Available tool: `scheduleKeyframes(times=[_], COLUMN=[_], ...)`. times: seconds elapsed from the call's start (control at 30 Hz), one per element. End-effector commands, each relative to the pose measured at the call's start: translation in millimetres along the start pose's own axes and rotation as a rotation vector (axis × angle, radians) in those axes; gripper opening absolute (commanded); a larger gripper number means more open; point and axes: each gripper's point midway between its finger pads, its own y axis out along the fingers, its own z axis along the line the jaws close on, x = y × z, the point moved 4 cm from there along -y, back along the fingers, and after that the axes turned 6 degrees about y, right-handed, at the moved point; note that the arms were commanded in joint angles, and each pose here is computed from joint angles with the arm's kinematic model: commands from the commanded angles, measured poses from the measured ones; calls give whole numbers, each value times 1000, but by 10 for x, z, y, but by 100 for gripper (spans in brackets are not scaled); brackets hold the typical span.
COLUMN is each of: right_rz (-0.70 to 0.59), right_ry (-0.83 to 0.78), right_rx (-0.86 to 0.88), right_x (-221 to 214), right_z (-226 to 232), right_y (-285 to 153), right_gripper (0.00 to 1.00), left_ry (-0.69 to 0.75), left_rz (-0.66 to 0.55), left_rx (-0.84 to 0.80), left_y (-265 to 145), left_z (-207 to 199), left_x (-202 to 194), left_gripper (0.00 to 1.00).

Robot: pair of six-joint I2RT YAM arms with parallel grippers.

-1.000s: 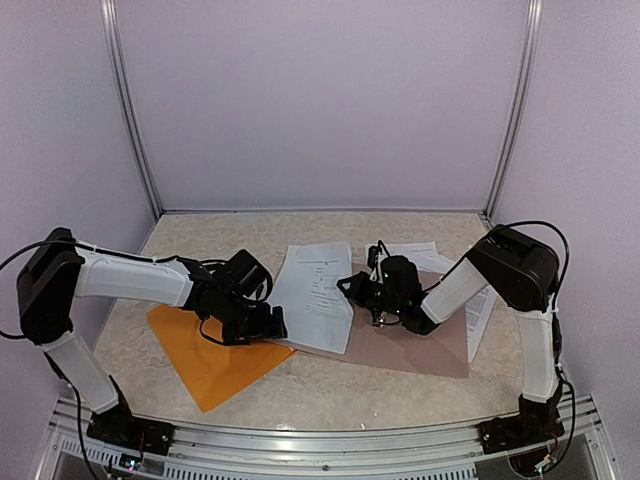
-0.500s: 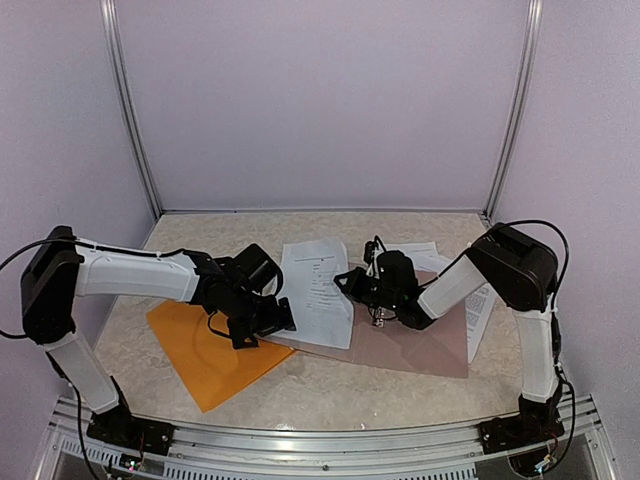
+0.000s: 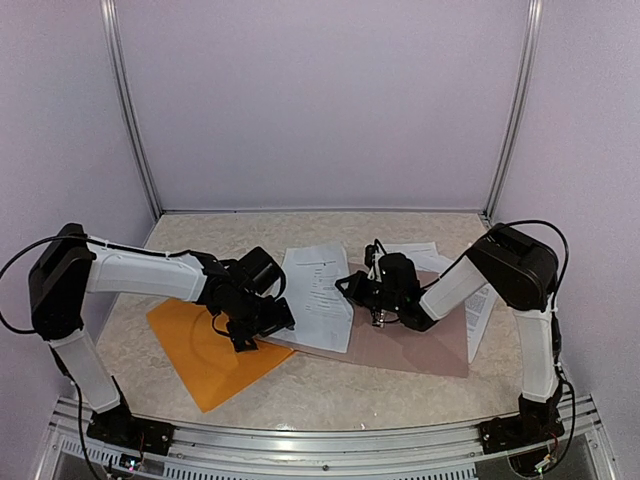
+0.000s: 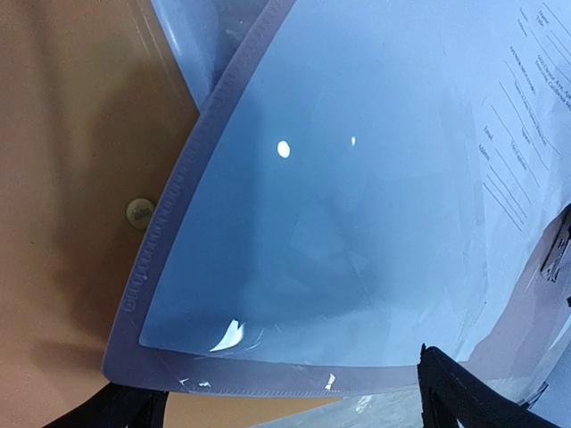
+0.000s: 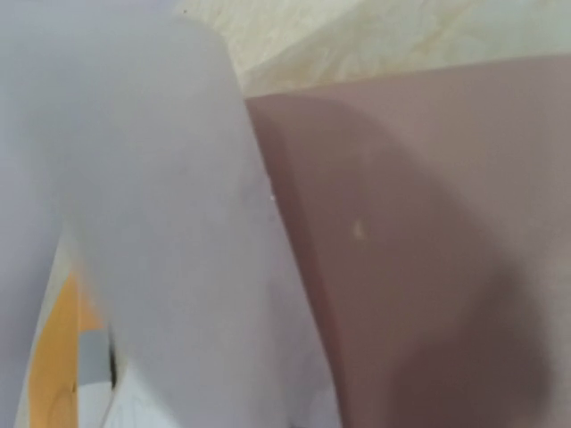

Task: Put the files into the folder
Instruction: Insert the folder to form pockets on the folder.

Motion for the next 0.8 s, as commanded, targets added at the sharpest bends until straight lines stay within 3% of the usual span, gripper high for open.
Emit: scheduleKeyframes(times=[0.0,0.4,0.77], right_rz=[42,99,95], right_ry=[-16,-24,-88], right_rx=[22,84,40], right_x=[-63,-81,87], right_z=[-10,-8,-45], right_y=[-58,43,138], right_gripper=[0,0,0], left_ry=[-13,-12,-9], left_rz=[-27,-70,-84], left_rx=[-26,-6,11], left_y=[36,29,-1], left_z=[-133,-105,-52], left_x=[68,138,146], left_gripper=[94,94,94])
